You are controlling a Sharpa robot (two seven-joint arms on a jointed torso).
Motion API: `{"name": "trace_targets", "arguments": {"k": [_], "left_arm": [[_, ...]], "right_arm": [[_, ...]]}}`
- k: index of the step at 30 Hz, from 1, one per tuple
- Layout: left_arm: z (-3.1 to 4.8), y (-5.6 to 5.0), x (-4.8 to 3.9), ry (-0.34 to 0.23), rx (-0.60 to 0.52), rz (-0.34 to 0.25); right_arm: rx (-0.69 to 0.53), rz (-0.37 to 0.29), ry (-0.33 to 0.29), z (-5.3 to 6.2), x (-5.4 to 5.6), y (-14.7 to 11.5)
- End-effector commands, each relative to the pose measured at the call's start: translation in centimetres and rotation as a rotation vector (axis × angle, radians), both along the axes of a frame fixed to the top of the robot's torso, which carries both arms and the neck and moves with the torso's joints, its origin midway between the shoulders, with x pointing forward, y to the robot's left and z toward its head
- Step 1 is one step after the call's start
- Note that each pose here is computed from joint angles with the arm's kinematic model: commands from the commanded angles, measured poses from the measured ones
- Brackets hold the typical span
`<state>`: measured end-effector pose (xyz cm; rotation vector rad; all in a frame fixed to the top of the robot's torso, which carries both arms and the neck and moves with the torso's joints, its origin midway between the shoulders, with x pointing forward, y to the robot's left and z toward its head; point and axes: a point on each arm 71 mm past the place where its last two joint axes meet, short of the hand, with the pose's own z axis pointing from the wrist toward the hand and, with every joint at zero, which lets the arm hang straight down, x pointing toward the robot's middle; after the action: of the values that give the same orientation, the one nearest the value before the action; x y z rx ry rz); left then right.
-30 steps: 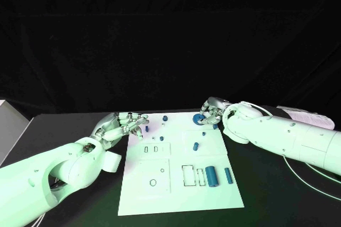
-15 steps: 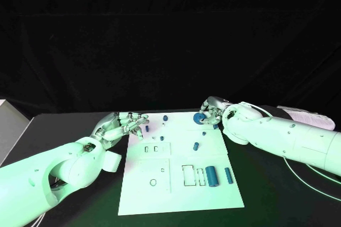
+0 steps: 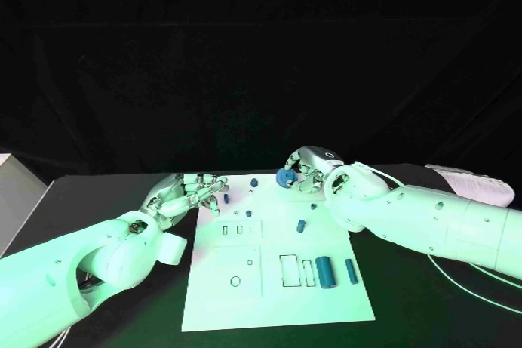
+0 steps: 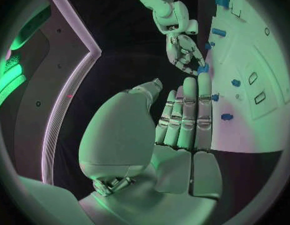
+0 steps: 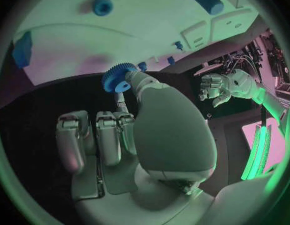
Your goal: Assemble the parts on the task board
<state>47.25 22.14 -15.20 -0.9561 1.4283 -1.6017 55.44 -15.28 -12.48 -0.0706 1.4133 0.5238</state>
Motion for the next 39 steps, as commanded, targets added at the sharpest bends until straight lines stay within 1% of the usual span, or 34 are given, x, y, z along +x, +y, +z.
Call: {"name": "trace_targets", "arguments": {"k": [1,7,16,23,27,39], "left_arm": [[0.09,-0.3,-0.07,-0.005,-0.006,-0.023],[0.10,-0.5,-0.10,-0.005,-0.007,-0.027],[0.14,-0.6,-0.16,-0.005,-0.007,-0.032],[0.18,-0.8,-0.23,-0.006,-0.007,-0.036],[0.21,-0.8,-0.27,-0.006,-0.006,-0.037],[0.22,-0.8,-0.32,-0.005,-0.004,-0.039]], "right_arm": [[-0.014,0.042,-0.083,0.5,-0.5,1.9],[-0.017,0.078,-0.068,-0.3,-0.9,4.5],[-0.027,0.091,-0.044,-1.7,-0.8,6.6],[-0.041,0.091,-0.025,-2.3,-0.7,7.3],[-0.053,0.093,-0.027,-2.6,-0.7,7.4],[-0.060,0.095,-0.022,-2.9,-0.6,7.8]]}}
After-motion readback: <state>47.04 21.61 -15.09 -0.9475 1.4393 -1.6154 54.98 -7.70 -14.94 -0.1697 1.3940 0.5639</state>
